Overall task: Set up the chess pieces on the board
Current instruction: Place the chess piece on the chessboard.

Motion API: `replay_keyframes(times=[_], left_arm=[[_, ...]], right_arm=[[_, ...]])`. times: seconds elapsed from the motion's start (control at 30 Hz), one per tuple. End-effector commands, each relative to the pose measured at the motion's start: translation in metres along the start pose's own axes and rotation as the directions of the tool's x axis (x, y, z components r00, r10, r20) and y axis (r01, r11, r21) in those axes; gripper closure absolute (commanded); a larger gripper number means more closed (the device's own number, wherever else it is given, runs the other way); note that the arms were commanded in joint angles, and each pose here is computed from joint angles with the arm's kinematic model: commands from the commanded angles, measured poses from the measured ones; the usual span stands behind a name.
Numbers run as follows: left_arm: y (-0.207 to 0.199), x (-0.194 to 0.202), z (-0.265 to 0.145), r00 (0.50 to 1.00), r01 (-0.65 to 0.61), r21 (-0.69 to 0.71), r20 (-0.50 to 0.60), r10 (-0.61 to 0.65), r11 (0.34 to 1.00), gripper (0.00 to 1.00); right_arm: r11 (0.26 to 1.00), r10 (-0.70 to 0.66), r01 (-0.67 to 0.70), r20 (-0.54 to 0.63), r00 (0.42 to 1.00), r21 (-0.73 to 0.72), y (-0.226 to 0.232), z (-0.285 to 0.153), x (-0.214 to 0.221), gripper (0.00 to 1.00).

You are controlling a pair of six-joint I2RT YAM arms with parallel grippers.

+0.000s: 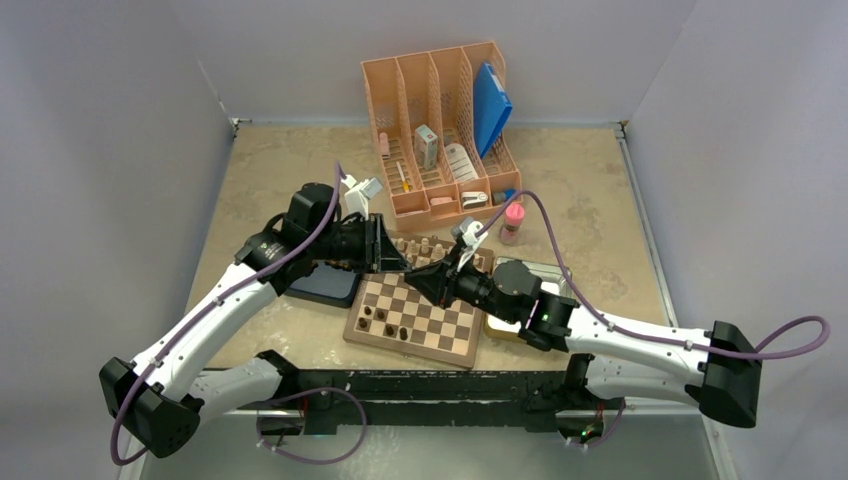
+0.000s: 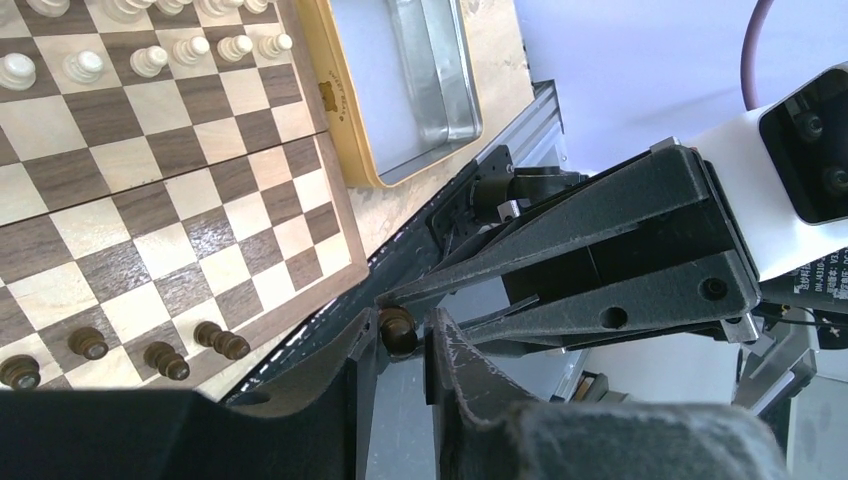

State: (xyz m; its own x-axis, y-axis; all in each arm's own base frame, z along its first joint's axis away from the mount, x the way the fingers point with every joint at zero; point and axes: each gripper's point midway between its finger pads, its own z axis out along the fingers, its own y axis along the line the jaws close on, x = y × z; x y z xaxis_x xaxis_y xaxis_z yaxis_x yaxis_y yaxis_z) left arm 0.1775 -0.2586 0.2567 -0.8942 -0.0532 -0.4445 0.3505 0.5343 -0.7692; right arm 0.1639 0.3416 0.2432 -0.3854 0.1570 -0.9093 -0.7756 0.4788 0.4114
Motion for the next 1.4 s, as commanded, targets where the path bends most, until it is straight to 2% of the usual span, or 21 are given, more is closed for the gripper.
replay_keyframes(times=[0.0, 0.2, 0.27, 0.33, 0.5, 0.57, 0.63, 0.73, 0.83, 1.13, 1.37], left_arm=[[-0.011, -0.006, -0.006, 0.999, -0.038, 0.029, 0.038, 0.037, 0.999, 0.8], [-0.009, -0.006, -0.004, 0.998, -0.045, 0.034, 0.04, 0.044, 0.998, 0.9], [-0.008, -0.005, -0.003, 0.998, -0.051, 0.035, 0.036, 0.05, 0.998, 0.93], [-0.007, -0.006, -0.003, 0.997, -0.068, 0.03, 0.039, 0.067, 0.997, 0.93], [0.004, -0.012, -0.003, 0.986, -0.145, -0.021, 0.079, 0.146, 0.989, 0.93], [0.011, -0.016, -0.003, 0.982, -0.156, -0.057, 0.094, 0.161, 0.986, 0.93], [0.019, -0.016, 0.0, 0.982, -0.155, -0.091, 0.095, 0.164, 0.984, 0.93], [0.038, -0.014, 0.007, 0.985, -0.132, -0.167, 0.092, 0.148, 0.977, 0.93], [0.051, -0.009, 0.014, 0.987, -0.118, -0.232, 0.075, 0.139, 0.965, 0.93], [0.079, 0.029, 0.052, 0.986, -0.151, -0.425, -0.008, 0.164, 0.893, 0.94], [0.116, 0.052, 0.062, 0.985, -0.165, -0.603, -0.056, 0.164, 0.781, 0.95]], right_arm=[[1.0, 0.012, -0.013, 0.081, 0.997, 0.012, 0.001, -0.005, -0.02, 0.92], [1.0, 0.011, -0.012, 0.074, 0.997, 0.009, 0.001, -0.005, -0.018, 0.91], [1.0, 0.016, -0.017, 0.068, 0.998, 0.014, 0.0, -0.005, -0.016, 0.88], [0.999, 0.024, -0.026, 0.062, 0.998, 0.028, -0.003, -0.005, -0.014, 0.78], [0.995, 0.069, -0.076, 0.12, 0.99, 0.06, -0.009, -0.021, -0.023, 0.4], [0.989, 0.109, -0.122, 0.139, 0.984, 0.084, -0.012, -0.028, -0.028, 0.28], [0.984, 0.126, -0.141, 0.137, 0.982, 0.106, -0.014, -0.034, -0.031, 0.22], [0.956, 0.131, -0.177, 0.198, 0.971, 0.234, -0.035, -0.046, -0.046, 0.11], [0.928, 0.16, -0.232, 0.252, 0.955, 0.292, -0.046, -0.059, -0.055, 0.02], [0.867, 0.242, -0.377, 0.387, 0.89, 0.326, -0.057, -0.095, -0.082, 0.01], [0.861, 0.24, -0.386, 0.406, 0.882, 0.331, -0.056, -0.104, -0.092, 0.01]])
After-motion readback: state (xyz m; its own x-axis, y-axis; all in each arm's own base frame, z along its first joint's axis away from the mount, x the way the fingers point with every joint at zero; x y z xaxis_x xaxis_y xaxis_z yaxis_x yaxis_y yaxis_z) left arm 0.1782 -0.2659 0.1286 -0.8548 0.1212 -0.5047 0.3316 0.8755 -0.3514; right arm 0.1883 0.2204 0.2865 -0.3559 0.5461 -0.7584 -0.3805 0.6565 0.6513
